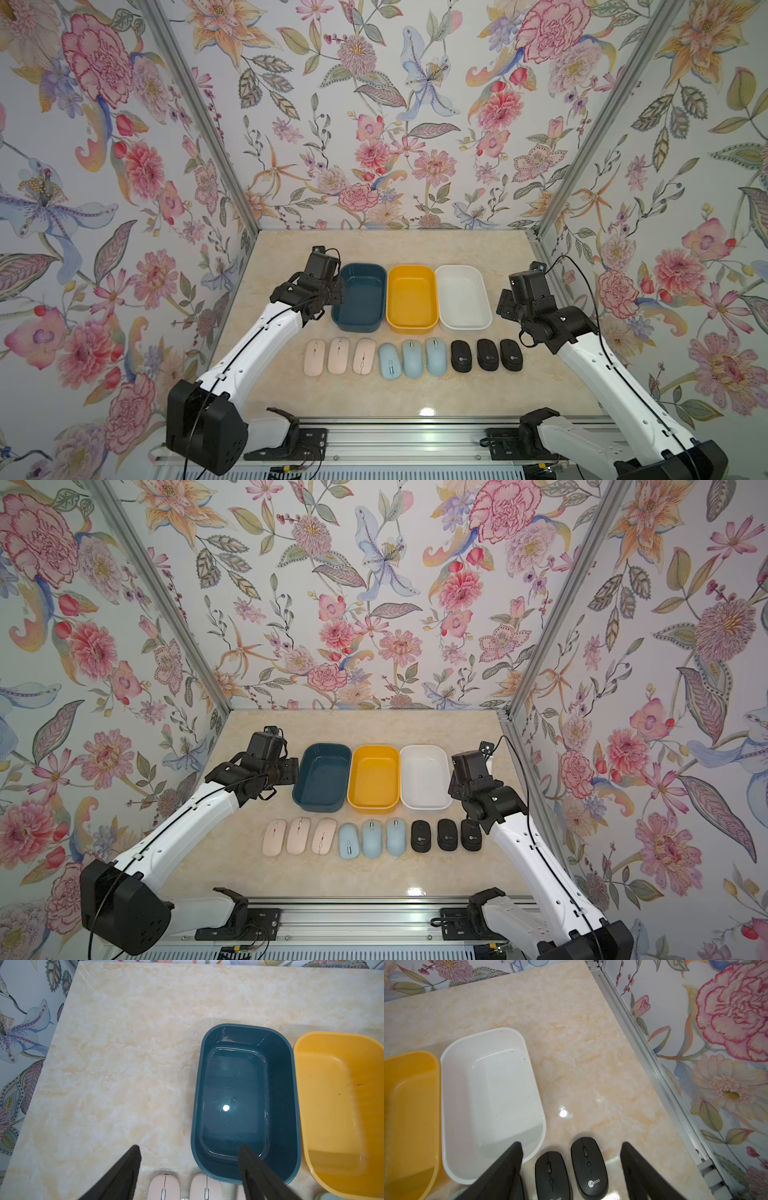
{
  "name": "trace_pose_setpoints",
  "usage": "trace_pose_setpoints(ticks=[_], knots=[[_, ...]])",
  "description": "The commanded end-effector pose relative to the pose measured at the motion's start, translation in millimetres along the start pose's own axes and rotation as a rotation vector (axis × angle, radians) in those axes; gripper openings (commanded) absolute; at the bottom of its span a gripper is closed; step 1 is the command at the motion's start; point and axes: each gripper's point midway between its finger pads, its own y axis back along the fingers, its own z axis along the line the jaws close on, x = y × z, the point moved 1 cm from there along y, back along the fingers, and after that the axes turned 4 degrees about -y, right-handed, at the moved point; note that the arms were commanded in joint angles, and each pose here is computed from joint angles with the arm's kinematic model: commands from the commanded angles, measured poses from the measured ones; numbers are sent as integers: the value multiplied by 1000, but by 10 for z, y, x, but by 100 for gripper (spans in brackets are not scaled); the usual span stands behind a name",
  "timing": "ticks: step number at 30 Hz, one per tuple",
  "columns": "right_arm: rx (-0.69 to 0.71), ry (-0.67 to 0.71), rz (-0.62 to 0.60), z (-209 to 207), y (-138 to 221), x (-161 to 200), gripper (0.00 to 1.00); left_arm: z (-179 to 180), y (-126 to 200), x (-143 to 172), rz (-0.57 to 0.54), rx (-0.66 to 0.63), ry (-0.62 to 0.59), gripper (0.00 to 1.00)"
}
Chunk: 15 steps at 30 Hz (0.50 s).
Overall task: Place the mice by color into the storage box
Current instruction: Pick up the mouse from the center of the board.
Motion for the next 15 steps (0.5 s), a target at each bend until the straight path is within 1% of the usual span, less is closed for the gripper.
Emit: trace_pose_setpoints(ticks=[1, 15], knots=[[16, 20, -9, -26, 23, -17, 80, 35, 77, -37, -12, -9, -5, 77], [0, 30, -43, -32, 108, -104, 80, 37, 89, -39, -15, -7, 4, 77]])
